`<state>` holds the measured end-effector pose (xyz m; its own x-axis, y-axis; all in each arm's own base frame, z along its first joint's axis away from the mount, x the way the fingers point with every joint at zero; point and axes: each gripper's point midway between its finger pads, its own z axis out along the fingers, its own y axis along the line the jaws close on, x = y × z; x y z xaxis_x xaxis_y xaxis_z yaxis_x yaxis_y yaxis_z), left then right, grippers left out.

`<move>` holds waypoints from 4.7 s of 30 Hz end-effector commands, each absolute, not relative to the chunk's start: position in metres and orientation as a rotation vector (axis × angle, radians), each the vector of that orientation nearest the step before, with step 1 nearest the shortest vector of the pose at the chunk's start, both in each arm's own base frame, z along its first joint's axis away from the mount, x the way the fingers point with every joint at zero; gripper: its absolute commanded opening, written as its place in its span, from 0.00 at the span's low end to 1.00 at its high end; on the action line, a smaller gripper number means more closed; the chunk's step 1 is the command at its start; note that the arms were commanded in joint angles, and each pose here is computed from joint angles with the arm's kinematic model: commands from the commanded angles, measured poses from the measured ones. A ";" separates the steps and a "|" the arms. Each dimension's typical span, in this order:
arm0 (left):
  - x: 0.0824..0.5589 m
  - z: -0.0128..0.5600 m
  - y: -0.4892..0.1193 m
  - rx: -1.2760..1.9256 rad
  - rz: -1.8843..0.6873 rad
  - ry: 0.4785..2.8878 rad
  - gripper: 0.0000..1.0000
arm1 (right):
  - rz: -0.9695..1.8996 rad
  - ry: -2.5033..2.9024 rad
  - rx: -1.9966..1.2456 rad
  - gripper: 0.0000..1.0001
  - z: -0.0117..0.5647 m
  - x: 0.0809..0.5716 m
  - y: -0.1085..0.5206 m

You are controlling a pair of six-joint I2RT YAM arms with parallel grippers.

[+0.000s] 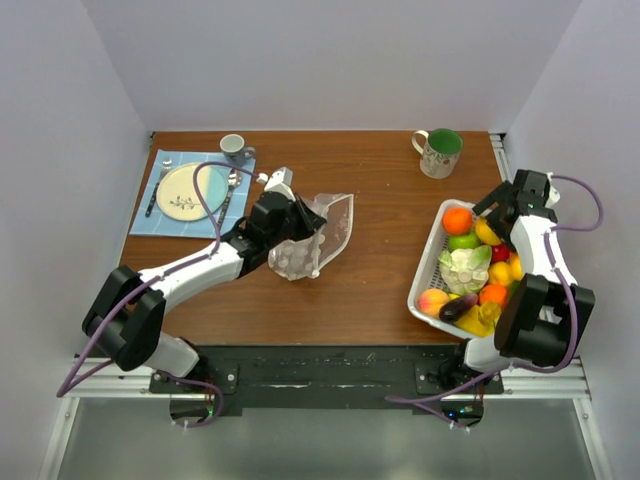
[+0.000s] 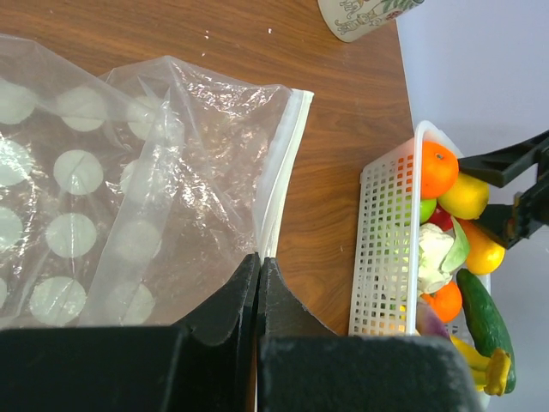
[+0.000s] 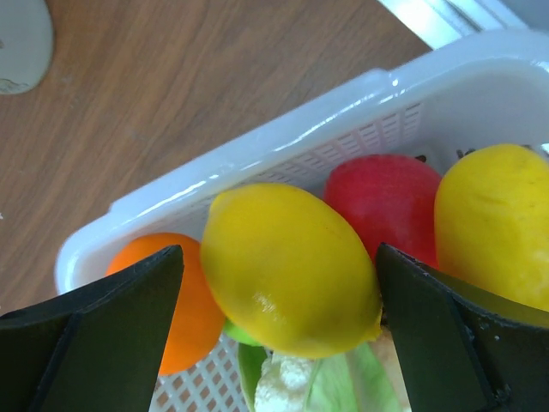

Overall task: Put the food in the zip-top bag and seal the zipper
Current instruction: Pick up the fake fruit from the bin, then place the fake fruit in the zipper food storage bag, then pick up the fake fruit from the bin.

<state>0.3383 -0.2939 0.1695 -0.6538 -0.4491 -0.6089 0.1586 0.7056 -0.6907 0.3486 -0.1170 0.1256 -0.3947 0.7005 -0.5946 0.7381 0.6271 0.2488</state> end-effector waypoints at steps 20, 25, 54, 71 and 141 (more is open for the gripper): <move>0.350 0.217 -0.302 -0.207 -0.995 1.973 0.00 | -0.079 2.119 1.011 0.18 0.179 0.327 -0.113; 0.351 0.218 -0.303 -0.211 -0.999 1.970 0.00 | -0.041 2.080 0.963 0.17 0.207 0.322 -0.105; 0.332 0.247 -0.330 -0.167 -1.220 1.951 0.00 | 0.552 2.218 0.327 0.31 0.199 0.369 0.254; 0.322 0.264 -0.341 -0.184 -1.349 1.906 0.00 | 0.553 2.209 0.312 0.96 0.217 0.371 0.255; 0.341 0.236 -0.345 -0.258 -1.305 1.929 0.00 | 0.131 2.147 0.867 0.28 0.171 0.375 -0.047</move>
